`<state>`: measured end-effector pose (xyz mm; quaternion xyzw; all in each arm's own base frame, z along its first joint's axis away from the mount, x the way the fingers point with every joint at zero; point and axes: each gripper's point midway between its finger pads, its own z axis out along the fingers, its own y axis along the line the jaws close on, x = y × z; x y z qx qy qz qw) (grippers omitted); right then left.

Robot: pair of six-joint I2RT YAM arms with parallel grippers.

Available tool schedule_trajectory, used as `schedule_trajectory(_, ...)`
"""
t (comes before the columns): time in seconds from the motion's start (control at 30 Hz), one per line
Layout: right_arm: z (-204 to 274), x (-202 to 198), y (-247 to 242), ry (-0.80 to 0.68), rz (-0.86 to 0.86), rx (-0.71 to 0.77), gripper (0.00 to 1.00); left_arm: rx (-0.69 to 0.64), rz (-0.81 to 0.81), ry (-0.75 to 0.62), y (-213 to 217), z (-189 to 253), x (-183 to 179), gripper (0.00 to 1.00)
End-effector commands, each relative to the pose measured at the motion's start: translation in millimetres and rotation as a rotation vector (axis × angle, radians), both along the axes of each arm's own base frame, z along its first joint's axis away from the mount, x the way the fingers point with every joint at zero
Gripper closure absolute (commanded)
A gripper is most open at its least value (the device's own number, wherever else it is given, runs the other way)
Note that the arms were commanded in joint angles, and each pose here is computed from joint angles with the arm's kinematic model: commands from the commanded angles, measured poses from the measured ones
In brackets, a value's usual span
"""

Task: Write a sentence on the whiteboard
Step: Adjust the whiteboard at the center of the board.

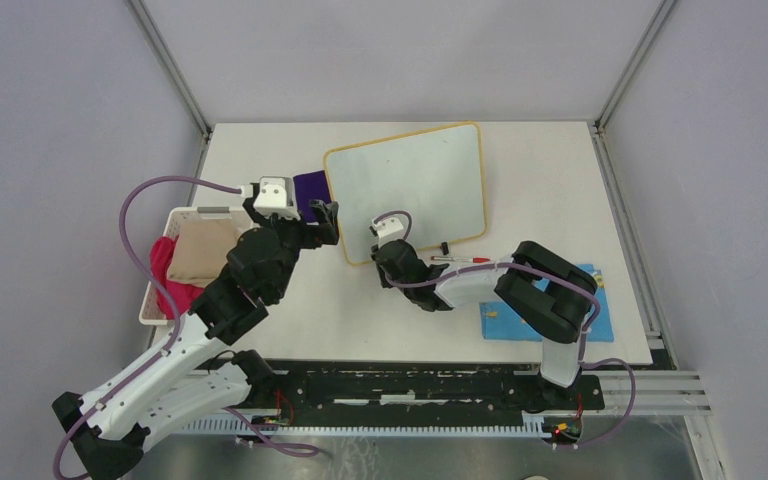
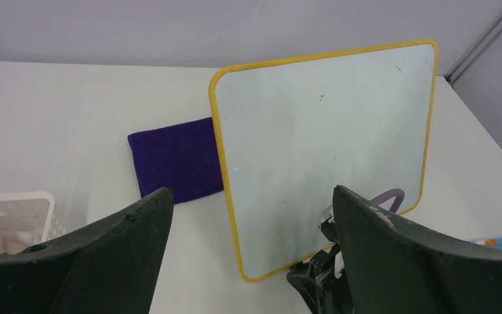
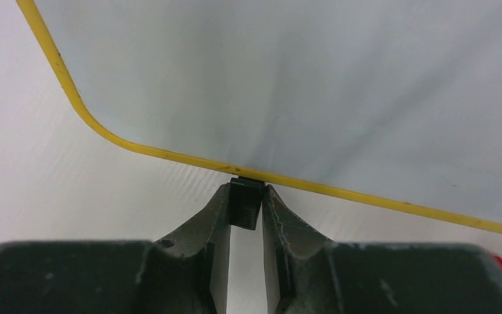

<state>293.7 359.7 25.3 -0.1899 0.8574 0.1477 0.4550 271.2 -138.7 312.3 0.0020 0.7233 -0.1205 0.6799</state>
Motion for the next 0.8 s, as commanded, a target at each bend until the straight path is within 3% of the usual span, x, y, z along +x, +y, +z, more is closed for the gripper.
schedule_trajectory(0.0, 15.6, -1.6, 27.0, -0.007, -0.023, 0.074, 0.81, 0.013, 0.027, -0.044, 6.8, 13.9, 0.5, 0.04)
schedule_trajectory(0.2, 2.7, -3.3, 20.3, 0.022, -0.086, 0.046, 0.77, 0.012, 0.029, -0.043, 7.0, 13.5, 0.6, 0.04)
schedule_trajectory(0.37, -0.7, -9.5, 17.2, 0.03, -0.065, 0.026, 0.5, 0.011, 0.03, -0.044, 7.5, 13.8, 0.4, 0.04)
schedule_trajectory(0.53, 17.3, -17.7, 12.1, -0.003, -0.013, 0.045, 0.36, 0.013, 0.029, -0.044, 6.9, 13.8, 0.5, 0.04)
schedule_trajectory(0.77, 68.8, -34.4, -17.6, -0.102, 0.07, 0.064, 0.34, 0.005, 0.029, -0.052, 8.6, 16.8, -1.2, 0.04)
